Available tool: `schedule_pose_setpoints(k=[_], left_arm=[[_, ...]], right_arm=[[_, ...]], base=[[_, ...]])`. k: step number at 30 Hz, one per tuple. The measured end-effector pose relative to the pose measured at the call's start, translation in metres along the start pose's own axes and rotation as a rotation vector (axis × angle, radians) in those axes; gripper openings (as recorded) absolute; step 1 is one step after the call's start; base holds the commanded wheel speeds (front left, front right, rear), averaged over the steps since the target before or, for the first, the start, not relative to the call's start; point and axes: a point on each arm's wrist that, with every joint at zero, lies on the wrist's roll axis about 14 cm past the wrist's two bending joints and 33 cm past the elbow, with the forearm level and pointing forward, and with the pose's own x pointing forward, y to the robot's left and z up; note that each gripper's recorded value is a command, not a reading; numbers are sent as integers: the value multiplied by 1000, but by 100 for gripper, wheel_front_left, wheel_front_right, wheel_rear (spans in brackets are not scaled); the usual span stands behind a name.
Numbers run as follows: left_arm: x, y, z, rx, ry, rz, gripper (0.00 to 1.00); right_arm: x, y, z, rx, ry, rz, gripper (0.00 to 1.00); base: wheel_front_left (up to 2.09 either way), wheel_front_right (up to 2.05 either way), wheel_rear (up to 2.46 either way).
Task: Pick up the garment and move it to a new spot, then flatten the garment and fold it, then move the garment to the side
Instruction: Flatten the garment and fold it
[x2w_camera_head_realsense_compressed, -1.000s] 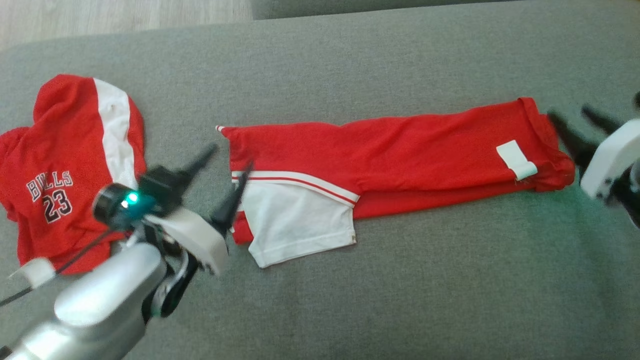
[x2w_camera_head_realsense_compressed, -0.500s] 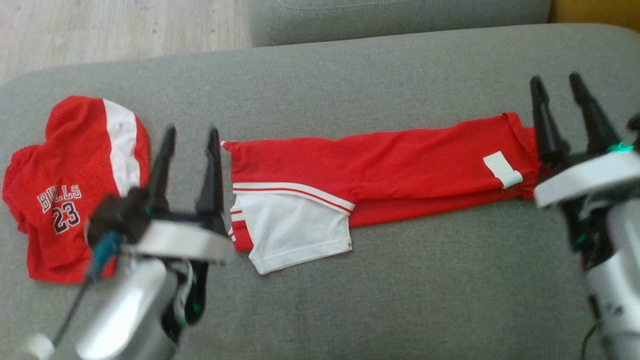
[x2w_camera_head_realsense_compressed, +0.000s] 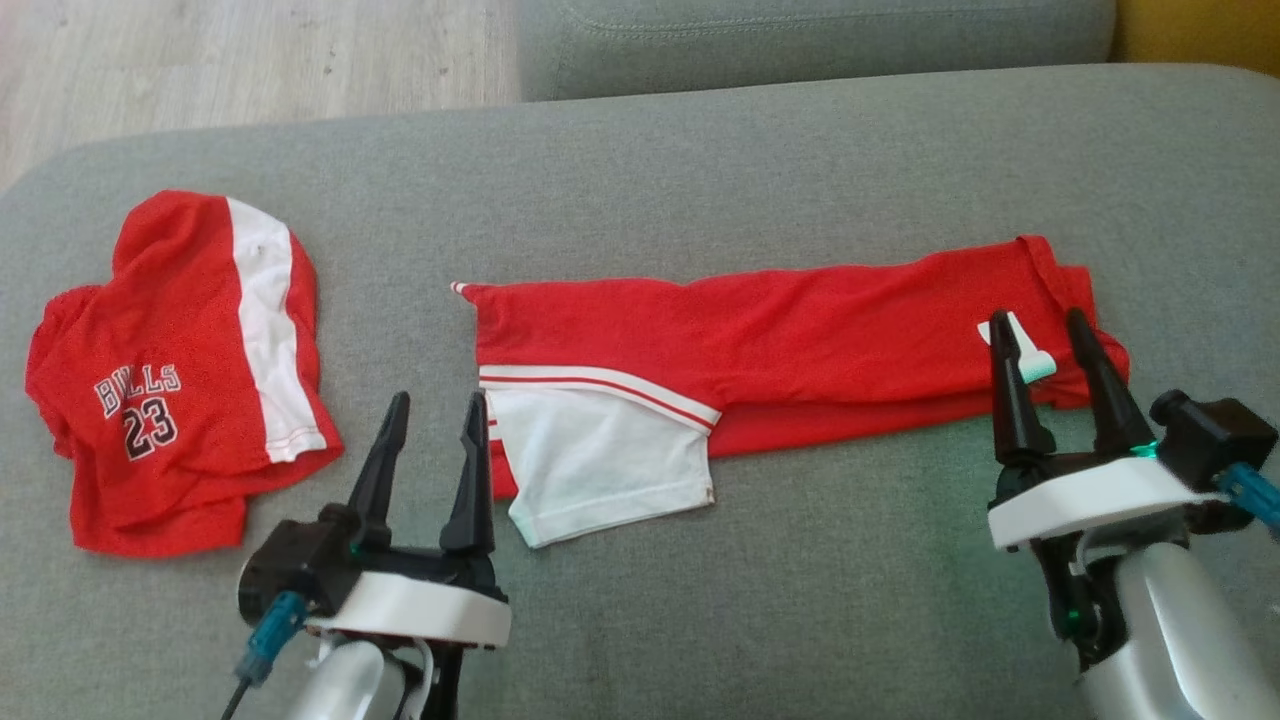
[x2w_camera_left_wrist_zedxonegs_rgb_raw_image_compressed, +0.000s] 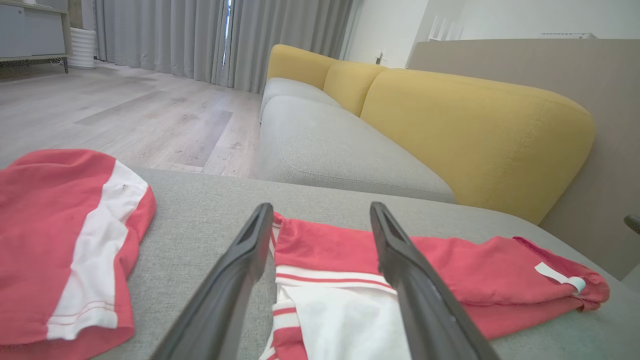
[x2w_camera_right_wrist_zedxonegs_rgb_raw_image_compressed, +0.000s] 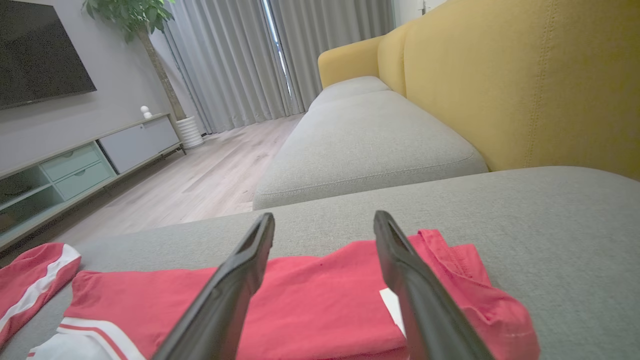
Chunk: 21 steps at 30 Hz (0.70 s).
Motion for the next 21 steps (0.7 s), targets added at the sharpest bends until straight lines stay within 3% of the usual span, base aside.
schedule_pose_setpoints(k=[6,15,21], left_arm=[[6,5,0,7,-9,-4,100],[21,6,-13,-6,15,-18,100],[25,10,-23,-15,41,-18,100]], right_arm=[[7,-25,-4,-31,46,-70,100],[19,-93,-45,-35,277,-304,100],[19,-109,-73,-17,390,-364,100]], base=[[0,0,0],[0,0,0],[0,0,0]])
